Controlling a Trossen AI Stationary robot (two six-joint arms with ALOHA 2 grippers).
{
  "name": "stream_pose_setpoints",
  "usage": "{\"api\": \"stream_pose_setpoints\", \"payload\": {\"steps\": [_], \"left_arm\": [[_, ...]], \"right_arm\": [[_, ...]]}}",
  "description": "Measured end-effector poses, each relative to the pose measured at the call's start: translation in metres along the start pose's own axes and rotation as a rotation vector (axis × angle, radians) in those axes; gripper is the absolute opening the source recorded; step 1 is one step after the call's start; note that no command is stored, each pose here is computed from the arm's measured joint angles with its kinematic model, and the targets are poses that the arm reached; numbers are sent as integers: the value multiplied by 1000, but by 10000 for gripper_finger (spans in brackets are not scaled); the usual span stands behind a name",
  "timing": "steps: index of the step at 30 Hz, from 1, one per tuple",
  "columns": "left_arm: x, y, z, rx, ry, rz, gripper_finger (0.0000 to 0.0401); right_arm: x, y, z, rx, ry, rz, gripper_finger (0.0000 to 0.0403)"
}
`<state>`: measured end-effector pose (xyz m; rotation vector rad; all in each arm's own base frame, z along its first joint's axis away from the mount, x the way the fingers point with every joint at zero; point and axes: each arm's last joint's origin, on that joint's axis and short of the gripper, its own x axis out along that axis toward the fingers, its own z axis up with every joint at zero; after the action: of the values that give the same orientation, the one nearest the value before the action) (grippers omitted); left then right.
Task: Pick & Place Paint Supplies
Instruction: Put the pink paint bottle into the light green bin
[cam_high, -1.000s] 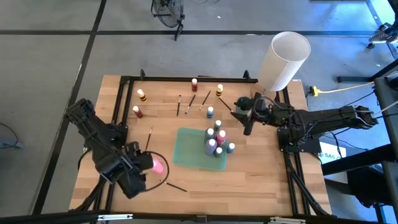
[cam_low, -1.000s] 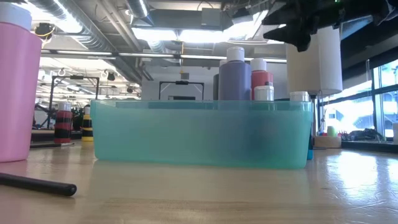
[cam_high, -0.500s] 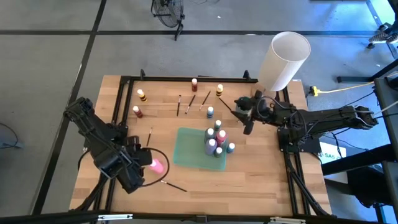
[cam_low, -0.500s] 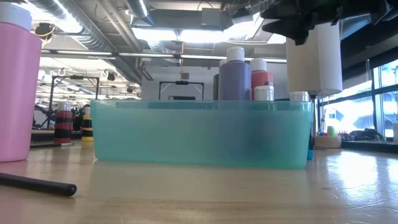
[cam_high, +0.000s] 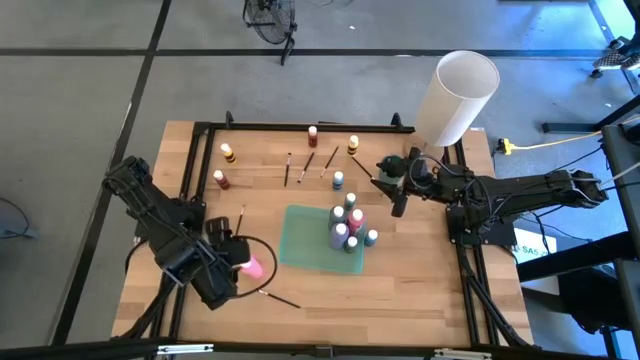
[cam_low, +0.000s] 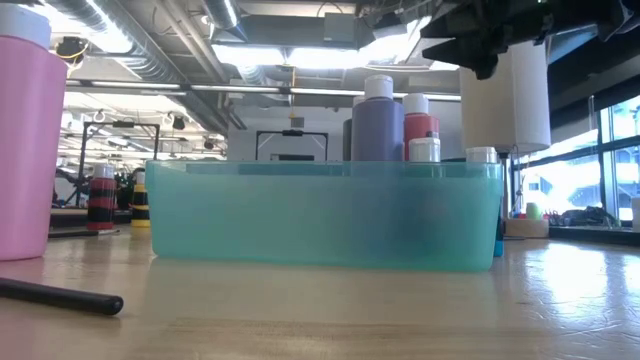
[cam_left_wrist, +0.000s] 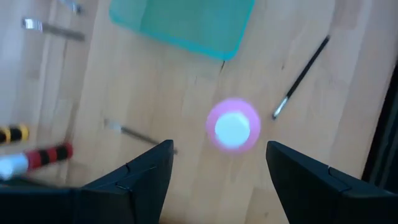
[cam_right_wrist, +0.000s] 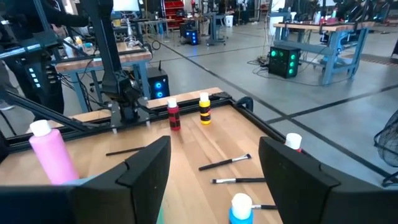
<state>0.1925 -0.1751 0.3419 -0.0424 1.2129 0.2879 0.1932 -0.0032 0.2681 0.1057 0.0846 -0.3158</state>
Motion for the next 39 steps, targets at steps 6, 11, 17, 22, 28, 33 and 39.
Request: {"api": "stream_pose_setpoints", "payload": {"steps": [6, 11, 17, 22, 28, 33, 39], "left_arm": [[-1, -5, 2, 29, -38, -31, 253], [-1, -5, 2, 47, -89, 2, 253], [-3, -7, -2, 40, -105, 2, 253], [-4, -9, -5, 40, -119, 6, 253], [13, -7, -12, 52, -43, 41, 253], [15, -7, -8, 61, -50, 20, 253], [21, -11, -9, 68, -28, -32, 253]], "right_arm": [[-1, 2, -1, 20, 11, 16, 248], [-2, 5, -3, 13, 26, 34, 248], [2, 9, -7, 8, 42, 45, 248], [6, 11, -8, 6, 35, 45, 248], [8, 11, -7, 4, 21, 47, 248], [8, 11, -7, 3, 22, 44, 248], [8, 11, -8, -1, 25, 44, 248]]}}
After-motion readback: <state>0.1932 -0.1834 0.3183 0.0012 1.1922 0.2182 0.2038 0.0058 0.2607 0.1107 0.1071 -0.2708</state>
